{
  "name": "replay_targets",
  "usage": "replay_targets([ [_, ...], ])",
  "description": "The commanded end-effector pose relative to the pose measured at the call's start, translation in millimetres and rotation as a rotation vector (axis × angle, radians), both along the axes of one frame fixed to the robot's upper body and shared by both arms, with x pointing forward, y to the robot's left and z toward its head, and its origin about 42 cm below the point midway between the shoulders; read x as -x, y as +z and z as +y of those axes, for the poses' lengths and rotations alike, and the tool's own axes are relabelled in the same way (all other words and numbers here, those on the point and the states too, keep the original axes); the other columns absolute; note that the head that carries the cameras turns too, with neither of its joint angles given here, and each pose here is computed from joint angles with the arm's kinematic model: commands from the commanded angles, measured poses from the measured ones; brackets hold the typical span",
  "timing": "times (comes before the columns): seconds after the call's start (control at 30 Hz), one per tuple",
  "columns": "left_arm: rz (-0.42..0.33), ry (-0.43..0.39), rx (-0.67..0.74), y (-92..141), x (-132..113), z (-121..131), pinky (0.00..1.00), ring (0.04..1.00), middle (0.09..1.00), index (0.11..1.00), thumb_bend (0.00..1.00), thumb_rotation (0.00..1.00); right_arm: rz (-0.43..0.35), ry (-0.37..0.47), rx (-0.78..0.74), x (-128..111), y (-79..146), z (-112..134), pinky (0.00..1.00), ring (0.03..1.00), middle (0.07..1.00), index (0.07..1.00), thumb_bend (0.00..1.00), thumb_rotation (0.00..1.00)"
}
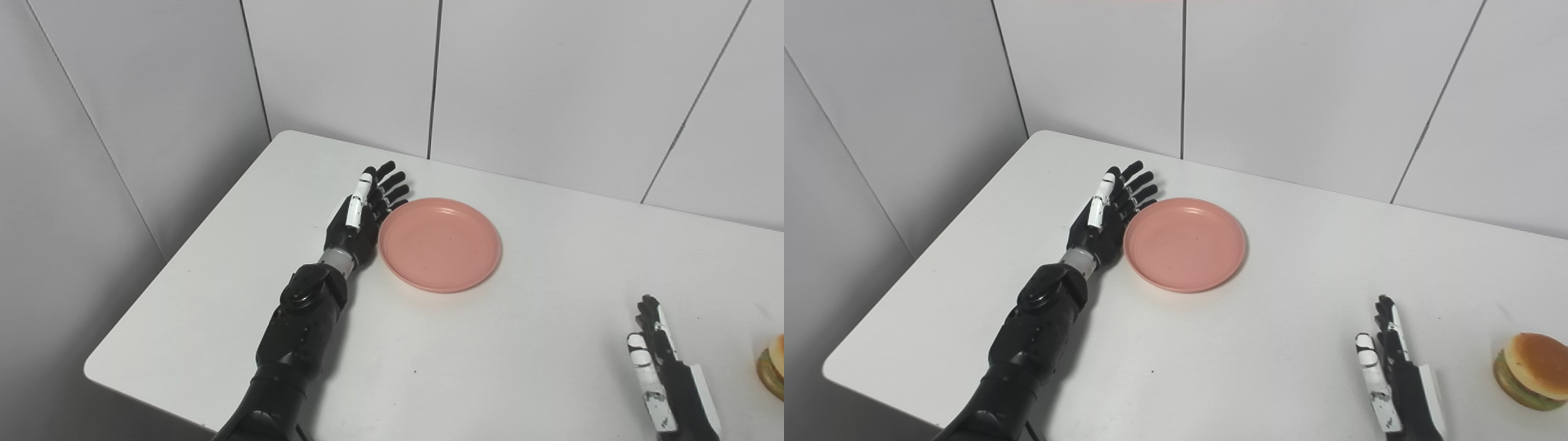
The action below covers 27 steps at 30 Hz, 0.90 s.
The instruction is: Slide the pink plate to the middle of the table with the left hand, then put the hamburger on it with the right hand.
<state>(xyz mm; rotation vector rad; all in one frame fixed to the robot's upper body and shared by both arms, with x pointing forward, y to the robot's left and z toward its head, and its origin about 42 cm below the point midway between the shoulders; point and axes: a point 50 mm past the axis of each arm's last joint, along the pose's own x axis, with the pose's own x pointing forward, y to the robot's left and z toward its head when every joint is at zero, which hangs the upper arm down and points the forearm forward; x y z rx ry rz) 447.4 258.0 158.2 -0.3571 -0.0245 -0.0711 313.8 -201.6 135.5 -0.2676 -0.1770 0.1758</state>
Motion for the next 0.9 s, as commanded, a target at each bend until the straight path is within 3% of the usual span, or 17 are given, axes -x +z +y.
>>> replay_targets([
  [0.0,0.115,-0.035,0.002,-25,10,-13,0.87,0.875,0.881,0.881,0.38,1.0,0.023,0.001,-0.004,5,-9,5,1.0,1.0,1.0,1.0,0.37,1.0],
  [0.33,0.107,-0.143,-0.007,-27,20,-50,0.89,0.893,0.9,0.895,0.38,1.0,0.019,-0.007,-0.011,8,-6,13,0.98,0.997,1.0,1.0,0.35,1.0],
  [0.47,0.111,-0.177,-0.016,-28,25,-62,0.9,0.901,0.906,0.896,0.37,1.0,0.038,-0.019,-0.019,8,-6,17,0.97,0.992,1.0,1.0,0.39,1.0],
  [0.87,0.099,-0.268,-0.028,-28,42,-84,0.91,0.902,0.906,0.901,0.38,1.0,0.043,-0.019,-0.026,8,-4,25,0.97,1.0,1.0,1.0,0.42,1.0],
])
